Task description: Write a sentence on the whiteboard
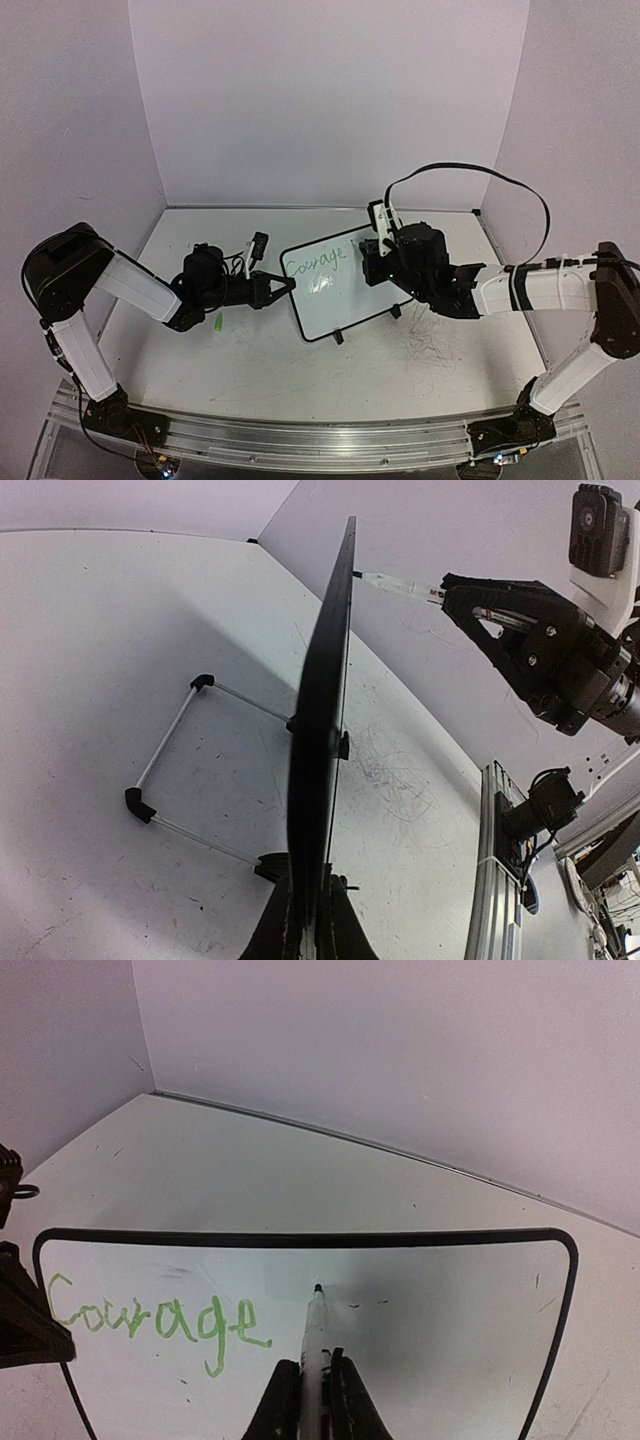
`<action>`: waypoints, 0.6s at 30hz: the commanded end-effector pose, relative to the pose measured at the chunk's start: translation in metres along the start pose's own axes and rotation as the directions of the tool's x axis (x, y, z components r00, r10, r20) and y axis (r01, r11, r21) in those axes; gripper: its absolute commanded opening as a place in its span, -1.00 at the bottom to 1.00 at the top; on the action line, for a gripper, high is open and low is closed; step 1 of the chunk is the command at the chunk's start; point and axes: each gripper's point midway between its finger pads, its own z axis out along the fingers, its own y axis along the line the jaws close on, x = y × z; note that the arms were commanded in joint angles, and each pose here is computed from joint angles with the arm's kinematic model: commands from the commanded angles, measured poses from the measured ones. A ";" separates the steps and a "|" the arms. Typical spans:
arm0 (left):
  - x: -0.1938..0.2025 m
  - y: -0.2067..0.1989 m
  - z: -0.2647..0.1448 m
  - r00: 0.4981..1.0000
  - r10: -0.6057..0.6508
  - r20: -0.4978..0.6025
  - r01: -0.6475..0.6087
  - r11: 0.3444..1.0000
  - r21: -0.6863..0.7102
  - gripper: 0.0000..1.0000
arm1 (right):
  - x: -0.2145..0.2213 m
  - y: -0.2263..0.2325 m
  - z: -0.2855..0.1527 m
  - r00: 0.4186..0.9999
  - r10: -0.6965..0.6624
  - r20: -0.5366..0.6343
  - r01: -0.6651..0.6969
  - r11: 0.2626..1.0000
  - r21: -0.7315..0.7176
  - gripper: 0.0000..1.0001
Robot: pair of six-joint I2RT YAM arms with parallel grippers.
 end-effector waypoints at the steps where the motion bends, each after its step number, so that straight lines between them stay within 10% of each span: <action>1: 0.002 0.008 -0.001 1.000 0.013 -0.024 -0.014 0.999 -0.043 -1.00 | 0.006 -0.002 0.000 1.000 0.022 -0.022 -0.022 1.000 0.004 -1.00; 18: 0.001 0.006 -0.003 1.000 0.009 -0.021 -0.010 0.999 -0.042 -1.00 | 0.034 -0.001 -0.011 0.996 0.043 -0.073 -0.043 0.999 -0.009 -1.00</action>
